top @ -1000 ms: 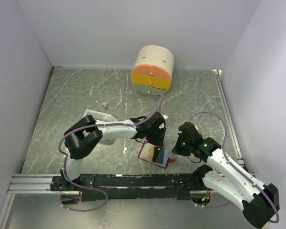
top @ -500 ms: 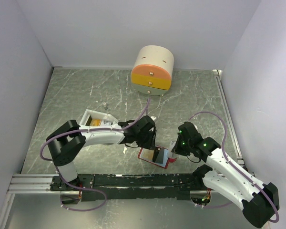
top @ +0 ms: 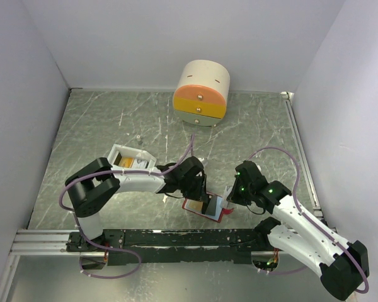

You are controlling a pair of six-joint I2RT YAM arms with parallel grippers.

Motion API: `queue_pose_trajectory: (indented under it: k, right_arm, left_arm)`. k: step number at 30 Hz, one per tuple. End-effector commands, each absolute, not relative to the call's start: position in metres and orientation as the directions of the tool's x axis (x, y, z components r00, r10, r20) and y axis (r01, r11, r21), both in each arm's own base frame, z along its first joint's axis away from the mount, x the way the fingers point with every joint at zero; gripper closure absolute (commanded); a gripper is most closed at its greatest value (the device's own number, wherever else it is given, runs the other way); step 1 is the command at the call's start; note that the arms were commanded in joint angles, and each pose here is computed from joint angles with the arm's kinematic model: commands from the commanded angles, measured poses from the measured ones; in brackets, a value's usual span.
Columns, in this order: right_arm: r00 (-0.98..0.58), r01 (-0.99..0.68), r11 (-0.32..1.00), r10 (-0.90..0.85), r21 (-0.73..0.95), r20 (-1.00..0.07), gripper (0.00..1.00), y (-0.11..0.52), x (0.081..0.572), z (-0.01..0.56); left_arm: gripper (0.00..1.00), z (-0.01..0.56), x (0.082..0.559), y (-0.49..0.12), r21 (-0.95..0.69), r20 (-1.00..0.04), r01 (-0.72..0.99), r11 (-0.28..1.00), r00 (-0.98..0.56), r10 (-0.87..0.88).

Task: Put the credit cards into the card holder
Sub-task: Insert the credit card into the card holder.

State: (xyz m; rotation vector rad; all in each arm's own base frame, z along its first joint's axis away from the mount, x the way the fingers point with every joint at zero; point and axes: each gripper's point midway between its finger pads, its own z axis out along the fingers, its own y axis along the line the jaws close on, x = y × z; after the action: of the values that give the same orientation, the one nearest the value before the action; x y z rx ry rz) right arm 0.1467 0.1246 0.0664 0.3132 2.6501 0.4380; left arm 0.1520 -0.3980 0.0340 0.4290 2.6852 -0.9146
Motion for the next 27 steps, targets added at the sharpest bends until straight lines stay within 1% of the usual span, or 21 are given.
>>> queue_pose_trajectory:
  k: [1, 6, 10, 14, 18, 20, 27]
  right_arm:
    - [-0.873, 0.146, 0.925, 0.287, 0.350, -0.395, 1.00, 0.123, 0.149, 0.066]
    - [-0.873, 0.148, 0.925, 0.289, 0.350, -0.394, 1.00, 0.122, 0.149, 0.064]
    - [-0.875, 0.148, 0.924, 0.289, 0.353, -0.388, 1.00, 0.123, 0.147, 0.062]
    - [-0.875, 0.150, 0.924, 0.290, 0.353, -0.388, 1.00, 0.122, 0.147, 0.062]
    - [-0.875, 0.149, 0.923, 0.290, 0.355, -0.388, 1.00, 0.123, 0.147, 0.062]
    - [-0.875, 0.148, 0.923, 0.290, 0.356, -0.388, 1.00, 0.123, 0.147, 0.062]
    - [-0.873, 0.147, 0.920, 0.294, 0.364, -0.389, 1.00, 0.123, 0.146, 0.061]
  left_arm:
    - [0.57, 0.032, 0.148, -0.408, -0.591, -0.321, 0.336, 0.733, -0.932, 0.169]
    - [0.56, 0.027, 0.149, -0.407, -0.595, -0.310, 0.304, 0.744, -0.941, 0.137]
    - [0.57, 0.033, 0.147, -0.411, -0.629, -0.304, 0.291, 0.721, -0.946, 0.117]
    - [0.59, 0.047, 0.145, -0.417, -0.690, -0.297, 0.271, 0.671, -0.952, 0.078]
    - [0.61, 0.063, 0.140, -0.425, -0.771, -0.276, 0.243, 0.588, -0.960, 0.035]
    - [0.61, 0.069, 0.141, -0.429, -0.791, -0.285, 0.248, 0.560, -0.958, 0.022]
    - [0.62, 0.062, 0.149, -0.425, -0.756, -0.318, 0.264, 0.599, -0.948, 0.016]
